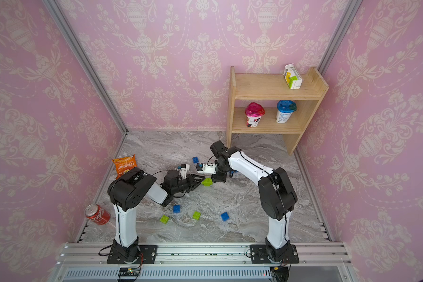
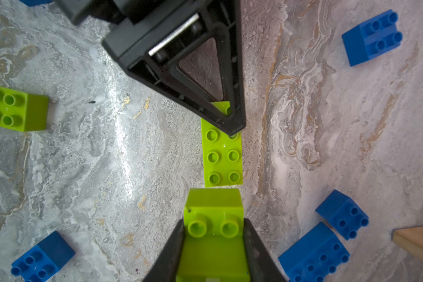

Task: Assemble the letter v with lego
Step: Assemble the lego brick with the lego brick.

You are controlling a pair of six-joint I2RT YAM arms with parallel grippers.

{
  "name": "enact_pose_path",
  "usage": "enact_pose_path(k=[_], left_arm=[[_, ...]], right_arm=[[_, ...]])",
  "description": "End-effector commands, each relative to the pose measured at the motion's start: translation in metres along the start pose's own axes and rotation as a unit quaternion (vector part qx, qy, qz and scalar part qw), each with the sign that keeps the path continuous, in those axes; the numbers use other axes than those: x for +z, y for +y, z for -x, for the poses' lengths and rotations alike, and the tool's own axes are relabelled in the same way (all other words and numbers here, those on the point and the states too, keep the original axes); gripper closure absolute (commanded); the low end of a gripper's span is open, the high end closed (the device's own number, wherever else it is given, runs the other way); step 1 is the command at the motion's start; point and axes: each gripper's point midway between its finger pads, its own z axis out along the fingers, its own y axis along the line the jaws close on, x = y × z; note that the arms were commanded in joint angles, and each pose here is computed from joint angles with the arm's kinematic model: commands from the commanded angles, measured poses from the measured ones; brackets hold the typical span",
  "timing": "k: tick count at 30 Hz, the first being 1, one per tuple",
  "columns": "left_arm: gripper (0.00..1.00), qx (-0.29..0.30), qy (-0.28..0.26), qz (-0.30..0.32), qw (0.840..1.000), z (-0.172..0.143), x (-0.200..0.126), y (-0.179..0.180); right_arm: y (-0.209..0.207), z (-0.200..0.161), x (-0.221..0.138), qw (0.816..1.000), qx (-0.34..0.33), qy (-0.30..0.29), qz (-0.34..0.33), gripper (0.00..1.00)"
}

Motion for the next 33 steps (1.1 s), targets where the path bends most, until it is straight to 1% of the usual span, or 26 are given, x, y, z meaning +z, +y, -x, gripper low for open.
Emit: enact_pose_path(k=[1,15,22,33], left_arm=[[0.64,-0.034,0.028,0.061,0.997,-0.020,-0.006,0.044],[0.65,-0.035,0.028,0.061,0.997,-0.020,-0.006,0.045],[0.65,-0.038,0.028,0.063,0.997,-0.020,-0.006,0.048],[0.68,-0.041,0.031,0.067,0.996,-0.021,-0.006,0.051]], right_arm=[[0.004,-0.003,0.006,1.000,-0.008,0.008,0.027,1.00],[-0.006,-0.001,0.016,1.000,-0.007,0.013,0.021,1.00],[-0.004,-0.003,0.019,0.999,-0.012,0.020,0.030,1.00],[-0.006,-0.012,0.023,0.998,-0.016,0.054,0.041,1.00]])
